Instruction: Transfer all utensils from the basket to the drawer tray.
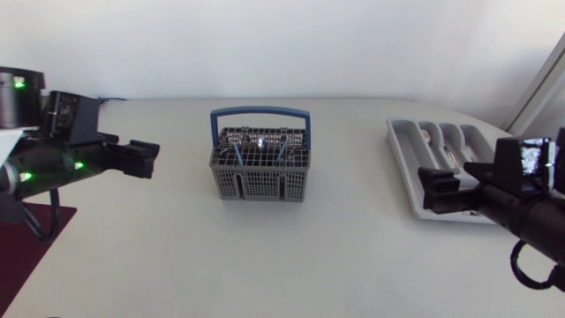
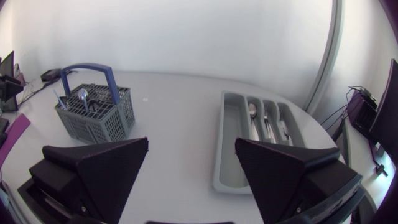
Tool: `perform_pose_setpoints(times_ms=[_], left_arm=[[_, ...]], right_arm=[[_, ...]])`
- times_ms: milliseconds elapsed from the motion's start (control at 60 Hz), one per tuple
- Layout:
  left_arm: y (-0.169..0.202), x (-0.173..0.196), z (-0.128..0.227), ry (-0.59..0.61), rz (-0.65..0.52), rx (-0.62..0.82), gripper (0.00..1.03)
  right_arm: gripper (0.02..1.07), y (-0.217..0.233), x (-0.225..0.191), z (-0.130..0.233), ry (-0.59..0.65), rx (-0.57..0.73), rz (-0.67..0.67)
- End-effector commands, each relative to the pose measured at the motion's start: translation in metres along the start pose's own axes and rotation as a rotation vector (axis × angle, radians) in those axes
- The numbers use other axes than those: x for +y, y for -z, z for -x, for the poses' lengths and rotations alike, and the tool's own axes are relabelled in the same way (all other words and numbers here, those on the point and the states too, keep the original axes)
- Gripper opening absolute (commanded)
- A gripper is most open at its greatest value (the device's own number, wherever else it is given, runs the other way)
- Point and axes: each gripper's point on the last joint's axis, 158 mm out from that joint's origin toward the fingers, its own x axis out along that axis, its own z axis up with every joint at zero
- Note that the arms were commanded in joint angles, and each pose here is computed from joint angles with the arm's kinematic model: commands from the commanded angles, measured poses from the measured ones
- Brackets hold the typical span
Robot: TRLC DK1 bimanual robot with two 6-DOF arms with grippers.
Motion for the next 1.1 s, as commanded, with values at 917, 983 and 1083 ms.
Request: perform_pose_setpoints(times_ms=[917, 983, 1083], left_arm=[[-0.005, -0.103, -0.112, 0.065, -0.579, 0.300, 0.72], [-0.006, -0.100, -0.119, 0.043, -0.581, 0.292, 0.63], [-0.006, -0.099, -0.123, 0.035, -0.579, 0.282, 0.59]], right_arm=[[1.02, 0.029, 0.090, -0.034, -0.337, 0.364, 0.232], [1.02, 0.029, 0.091, -0.033, -0.338, 0.364, 0.236], [1.02, 0.031, 0.092, -0.033, -0.340, 0.368, 0.237]])
